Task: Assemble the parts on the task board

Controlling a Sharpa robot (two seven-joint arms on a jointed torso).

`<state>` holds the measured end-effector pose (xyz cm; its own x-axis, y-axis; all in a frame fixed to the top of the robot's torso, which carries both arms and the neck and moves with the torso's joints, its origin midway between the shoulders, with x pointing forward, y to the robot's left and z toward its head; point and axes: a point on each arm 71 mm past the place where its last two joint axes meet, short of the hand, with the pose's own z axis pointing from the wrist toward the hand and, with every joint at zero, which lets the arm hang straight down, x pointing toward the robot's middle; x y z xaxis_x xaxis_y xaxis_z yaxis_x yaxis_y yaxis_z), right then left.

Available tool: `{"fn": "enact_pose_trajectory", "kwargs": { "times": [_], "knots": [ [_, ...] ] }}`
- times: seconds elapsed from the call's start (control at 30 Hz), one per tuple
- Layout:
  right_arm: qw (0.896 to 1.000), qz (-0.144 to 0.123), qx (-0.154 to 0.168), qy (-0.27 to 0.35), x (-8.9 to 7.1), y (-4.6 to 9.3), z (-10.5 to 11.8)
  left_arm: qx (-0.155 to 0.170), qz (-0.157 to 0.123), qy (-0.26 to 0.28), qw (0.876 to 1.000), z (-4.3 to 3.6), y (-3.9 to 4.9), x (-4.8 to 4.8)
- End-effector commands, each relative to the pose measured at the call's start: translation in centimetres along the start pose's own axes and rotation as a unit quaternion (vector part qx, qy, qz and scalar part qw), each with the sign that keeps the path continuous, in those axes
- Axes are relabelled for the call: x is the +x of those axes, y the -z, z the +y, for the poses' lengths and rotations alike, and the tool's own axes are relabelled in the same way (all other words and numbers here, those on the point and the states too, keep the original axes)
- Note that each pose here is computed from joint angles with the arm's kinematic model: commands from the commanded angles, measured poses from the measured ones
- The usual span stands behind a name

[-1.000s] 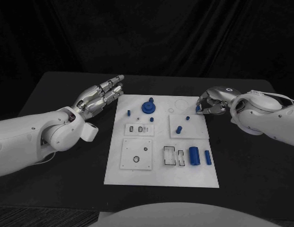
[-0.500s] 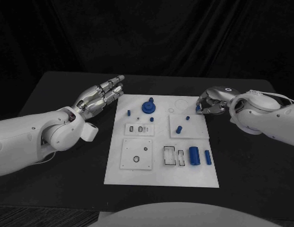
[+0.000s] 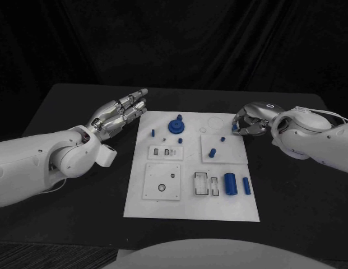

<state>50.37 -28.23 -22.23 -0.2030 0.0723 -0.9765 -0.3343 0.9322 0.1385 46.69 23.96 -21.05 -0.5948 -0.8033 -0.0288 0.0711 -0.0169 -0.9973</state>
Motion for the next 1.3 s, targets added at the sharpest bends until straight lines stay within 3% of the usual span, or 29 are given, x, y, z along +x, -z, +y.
{"fn": "enact_pose_trajectory", "kwargs": {
  "times": [0.03, 0.3, 0.57, 0.8, 1.03, 1.3],
  "knots": [
    [1.000, -0.020, -0.008, -0.002, -0.1, 0.1, 0.2, 0.005, 0.006, 0.004, 1.000, -0.04, 0.01, 0.19],
    [0.998, -0.061, -0.027, -0.015, -1.2, 1.2, 1.5, 0.004, 0.005, 0.004, 1.000, -0.05, 0.18, 0.15],
    [0.993, -0.078, -0.077, -0.033, -3.7, 2.0, 6.0, 0.004, 0.003, 0.003, 1.000, -0.03, 0.18, 0.10],
    [0.990, -0.056, -0.122, -0.039, -3.4, 1.3, 10.3, 0.005, 0.005, 0.003, 1.000, 0.00, 0.02, 0.16],
    [0.986, -0.020, -0.157, -0.045, -0.9, 0.2, 13.7, 0.009, 0.015, 0.009, 1.000, -0.07, -0.26, 0.79],
    [0.984, 0.017, -0.172, -0.042, 1.2, -1.3, 16.3, 0.010, 0.022, 0.013, 1.000, -0.04, -0.52, 1.16]
  ]
}}
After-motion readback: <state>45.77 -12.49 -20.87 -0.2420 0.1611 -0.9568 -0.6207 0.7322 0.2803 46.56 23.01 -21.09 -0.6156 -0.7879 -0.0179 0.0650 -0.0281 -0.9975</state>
